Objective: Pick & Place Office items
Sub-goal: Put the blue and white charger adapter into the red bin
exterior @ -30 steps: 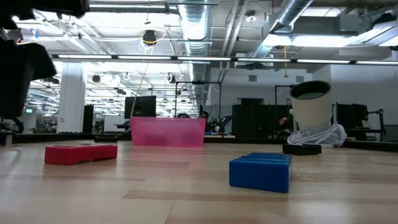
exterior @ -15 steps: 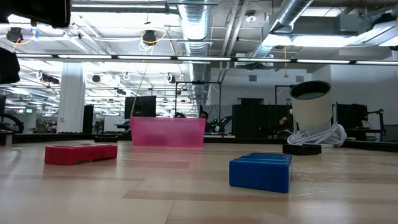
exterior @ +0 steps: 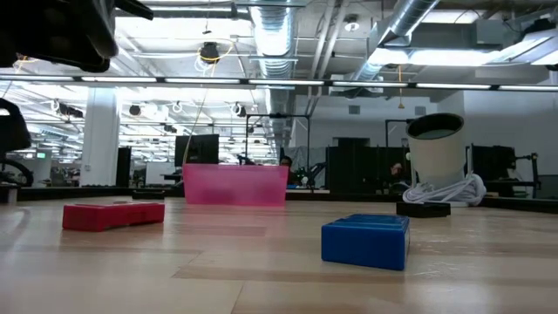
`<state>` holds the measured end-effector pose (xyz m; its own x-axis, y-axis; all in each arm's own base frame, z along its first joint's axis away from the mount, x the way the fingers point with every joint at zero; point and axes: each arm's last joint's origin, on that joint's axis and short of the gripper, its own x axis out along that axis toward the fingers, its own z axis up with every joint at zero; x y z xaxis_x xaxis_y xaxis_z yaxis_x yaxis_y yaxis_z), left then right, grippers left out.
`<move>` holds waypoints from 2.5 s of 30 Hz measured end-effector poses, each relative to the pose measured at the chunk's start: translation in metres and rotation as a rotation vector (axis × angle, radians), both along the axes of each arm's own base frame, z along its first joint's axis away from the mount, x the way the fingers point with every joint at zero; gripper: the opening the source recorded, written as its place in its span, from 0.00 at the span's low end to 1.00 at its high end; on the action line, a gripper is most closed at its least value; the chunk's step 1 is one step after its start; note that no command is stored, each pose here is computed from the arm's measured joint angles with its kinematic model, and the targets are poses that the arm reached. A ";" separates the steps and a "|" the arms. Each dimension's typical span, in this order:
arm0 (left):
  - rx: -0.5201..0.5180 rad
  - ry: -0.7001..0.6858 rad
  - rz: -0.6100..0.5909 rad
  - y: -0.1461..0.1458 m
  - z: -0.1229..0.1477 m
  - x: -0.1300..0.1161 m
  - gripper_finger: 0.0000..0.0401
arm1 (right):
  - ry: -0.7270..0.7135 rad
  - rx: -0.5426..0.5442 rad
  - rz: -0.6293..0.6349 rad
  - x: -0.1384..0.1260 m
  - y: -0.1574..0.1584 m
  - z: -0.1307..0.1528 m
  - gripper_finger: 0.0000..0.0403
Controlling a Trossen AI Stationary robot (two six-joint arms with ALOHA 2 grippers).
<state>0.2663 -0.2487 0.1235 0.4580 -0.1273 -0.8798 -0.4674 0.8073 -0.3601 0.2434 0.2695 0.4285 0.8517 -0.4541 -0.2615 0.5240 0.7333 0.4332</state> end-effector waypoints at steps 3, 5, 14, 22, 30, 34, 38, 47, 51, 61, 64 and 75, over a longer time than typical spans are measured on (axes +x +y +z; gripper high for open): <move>0.035 0.056 0.006 0.000 -0.003 0.000 0.64 | -0.004 0.005 0.008 -0.002 0.002 0.000 0.56; 0.049 0.066 0.009 0.002 -0.003 -0.001 0.59 | -0.005 0.007 0.013 -0.003 0.004 0.000 0.56; 0.138 0.078 -0.032 0.025 0.018 -0.003 0.34 | -0.031 -0.011 0.016 -0.005 0.007 0.003 0.56; 0.221 -0.208 -0.005 0.072 0.096 0.012 0.34 | -0.047 -0.062 0.000 -0.005 0.007 0.004 0.56; 0.330 -0.325 0.126 0.164 0.147 0.026 0.34 | -0.027 -0.090 -0.018 0.001 0.006 -0.007 0.56; 0.401 -0.294 0.192 0.216 0.154 0.031 0.34 | -0.033 -0.067 -0.038 0.004 0.006 -0.017 0.56; 0.424 -0.204 0.261 0.274 0.150 0.030 0.34 | -0.029 -0.052 -0.063 0.004 0.003 -0.026 0.56; 0.399 -0.088 0.346 0.377 0.132 0.014 0.34 | -0.030 -0.016 -0.127 0.000 -0.013 -0.028 0.56; 0.347 -0.022 0.323 0.402 0.109 0.015 0.34 | 0.012 0.001 -0.147 0.007 -0.025 -0.025 0.56; 0.323 0.004 0.291 0.419 0.062 0.039 0.34 | 0.042 0.033 -0.198 0.020 -0.044 -0.022 0.56; 0.327 -0.003 0.306 0.425 0.056 0.040 0.34 | 0.049 0.042 -0.203 0.021 -0.048 -0.020 0.56; 0.337 -0.051 0.323 0.442 0.056 0.037 0.34 | 0.069 0.052 -0.193 0.020 -0.050 -0.019 0.56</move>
<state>0.3032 0.1931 0.1794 0.4707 0.3176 -0.8232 -0.7023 0.6996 -0.1317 0.2632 0.2200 0.4098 0.7293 -0.5918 -0.3433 0.6825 0.5936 0.4265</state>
